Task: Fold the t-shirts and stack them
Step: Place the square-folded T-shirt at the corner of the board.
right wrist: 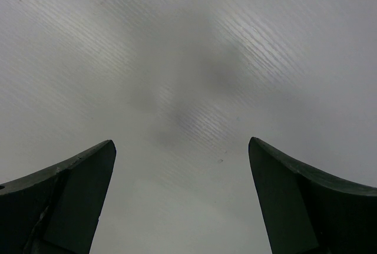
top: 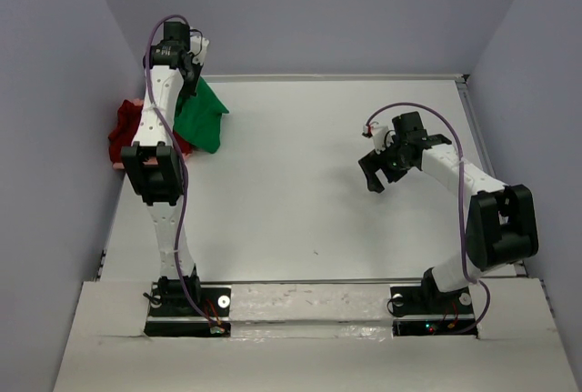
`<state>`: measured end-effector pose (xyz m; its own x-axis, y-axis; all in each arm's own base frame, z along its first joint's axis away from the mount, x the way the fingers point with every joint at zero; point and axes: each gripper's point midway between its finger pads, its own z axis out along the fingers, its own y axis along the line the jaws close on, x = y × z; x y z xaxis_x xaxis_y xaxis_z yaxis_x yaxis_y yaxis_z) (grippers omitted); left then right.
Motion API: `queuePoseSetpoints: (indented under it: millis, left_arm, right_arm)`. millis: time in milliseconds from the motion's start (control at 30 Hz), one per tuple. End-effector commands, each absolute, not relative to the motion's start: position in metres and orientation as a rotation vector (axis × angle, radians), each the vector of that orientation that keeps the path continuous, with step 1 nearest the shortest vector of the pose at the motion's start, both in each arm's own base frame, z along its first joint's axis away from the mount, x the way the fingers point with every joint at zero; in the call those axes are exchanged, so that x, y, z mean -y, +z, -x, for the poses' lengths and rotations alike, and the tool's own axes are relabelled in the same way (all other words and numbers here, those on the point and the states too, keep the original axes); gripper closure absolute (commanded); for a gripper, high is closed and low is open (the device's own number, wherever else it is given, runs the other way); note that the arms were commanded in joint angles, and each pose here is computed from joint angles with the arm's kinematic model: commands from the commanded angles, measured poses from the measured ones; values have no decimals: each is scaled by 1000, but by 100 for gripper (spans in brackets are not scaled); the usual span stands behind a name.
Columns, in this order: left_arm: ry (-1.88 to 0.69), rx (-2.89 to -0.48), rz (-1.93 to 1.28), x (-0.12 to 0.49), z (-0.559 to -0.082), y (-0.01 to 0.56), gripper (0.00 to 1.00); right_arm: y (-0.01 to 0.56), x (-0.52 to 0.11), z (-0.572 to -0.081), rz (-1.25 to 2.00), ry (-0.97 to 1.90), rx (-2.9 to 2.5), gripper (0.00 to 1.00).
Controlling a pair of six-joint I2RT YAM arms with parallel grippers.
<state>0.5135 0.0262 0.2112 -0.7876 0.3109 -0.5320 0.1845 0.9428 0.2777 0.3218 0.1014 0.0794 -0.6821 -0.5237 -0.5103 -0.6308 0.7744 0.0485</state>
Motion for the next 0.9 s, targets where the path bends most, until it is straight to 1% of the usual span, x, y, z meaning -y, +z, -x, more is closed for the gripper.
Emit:
queuePoseSetpoints:
  millis: [0,333,867]
  left_arm:
    - [327,-2419,-398,-31,-508,251,100]
    - [294,-2382,-396,-28,-507,267,100]
    - [346,-2333,-383,-36,-495,297,100]
  right_arm:
    - [81,-100,-327,866,290,-2469,0]
    - [79,-100,-328,868,287,-2475,0]
    - [71,-97,-327,873,274,-2503,0]
